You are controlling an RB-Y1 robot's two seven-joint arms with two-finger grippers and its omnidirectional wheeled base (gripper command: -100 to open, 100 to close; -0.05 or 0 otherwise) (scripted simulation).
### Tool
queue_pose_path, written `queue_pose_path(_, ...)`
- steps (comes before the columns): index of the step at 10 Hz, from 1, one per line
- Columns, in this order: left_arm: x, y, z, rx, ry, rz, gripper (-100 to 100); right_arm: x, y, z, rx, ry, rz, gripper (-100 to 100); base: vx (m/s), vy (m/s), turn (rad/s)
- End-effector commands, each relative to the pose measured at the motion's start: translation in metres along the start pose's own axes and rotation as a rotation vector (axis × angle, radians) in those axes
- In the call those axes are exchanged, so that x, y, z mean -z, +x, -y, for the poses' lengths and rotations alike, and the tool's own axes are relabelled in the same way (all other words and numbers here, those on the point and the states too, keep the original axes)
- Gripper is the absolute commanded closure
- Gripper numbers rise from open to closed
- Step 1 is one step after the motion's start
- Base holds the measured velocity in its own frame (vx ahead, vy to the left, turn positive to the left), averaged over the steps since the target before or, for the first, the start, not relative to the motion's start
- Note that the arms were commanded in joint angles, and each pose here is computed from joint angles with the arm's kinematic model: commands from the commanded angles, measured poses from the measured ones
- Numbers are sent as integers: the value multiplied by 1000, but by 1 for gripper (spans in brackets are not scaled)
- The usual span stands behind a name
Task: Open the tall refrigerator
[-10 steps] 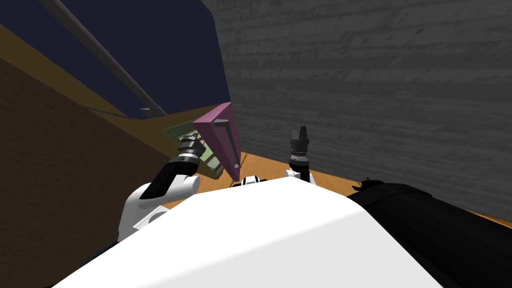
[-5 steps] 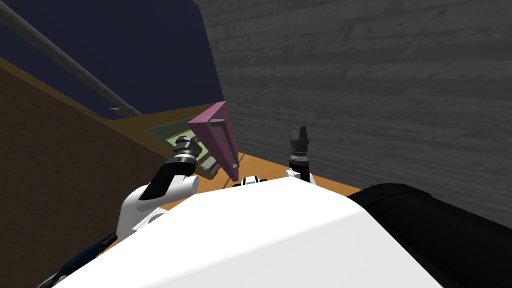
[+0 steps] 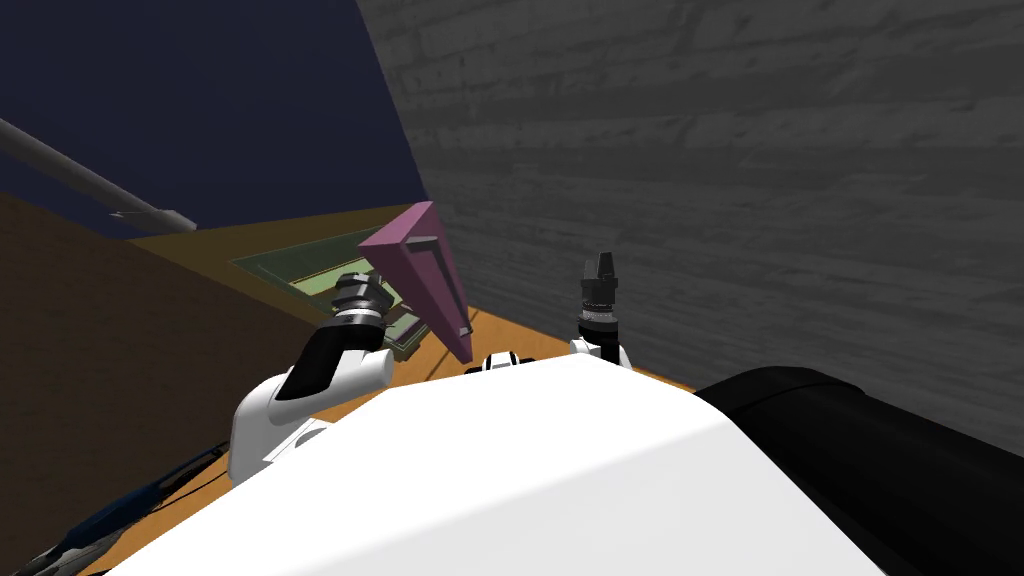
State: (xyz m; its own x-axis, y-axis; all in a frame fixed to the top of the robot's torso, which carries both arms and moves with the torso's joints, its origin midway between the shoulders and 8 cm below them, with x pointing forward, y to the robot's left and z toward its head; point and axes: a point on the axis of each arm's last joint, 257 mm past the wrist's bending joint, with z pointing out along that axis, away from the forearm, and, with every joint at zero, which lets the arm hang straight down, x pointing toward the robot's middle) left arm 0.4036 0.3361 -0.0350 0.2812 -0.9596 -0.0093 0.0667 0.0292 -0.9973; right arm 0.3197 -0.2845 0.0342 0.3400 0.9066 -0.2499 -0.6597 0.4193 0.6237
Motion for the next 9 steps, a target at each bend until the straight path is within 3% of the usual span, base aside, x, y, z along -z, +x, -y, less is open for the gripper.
queue_pose_path(1,-1,-17,20,0,50,53,100,0,0,0,0,0,0,0,61,-411,101)
queue_pose_path(2,0,-24,23,-2,57,76,100,0,0,0,0,0,0,0,118,-376,105)
queue_pose_path(3,0,-20,21,-1,49,62,100,0,0,0,0,0,0,0,70,-170,32)
queue_pose_path(4,-5,-22,7,-10,20,65,-100,0,0,0,0,0,0,0,20,-49,-5)
queue_pose_path(8,-17,-24,-22,-37,-36,67,-100,0,0,0,1,0,-1,0,18,-11,0)
queue_pose_path(9,-22,-25,-21,-45,-34,70,-100,0,0,0,1,0,-1,0,90,-102,-6)
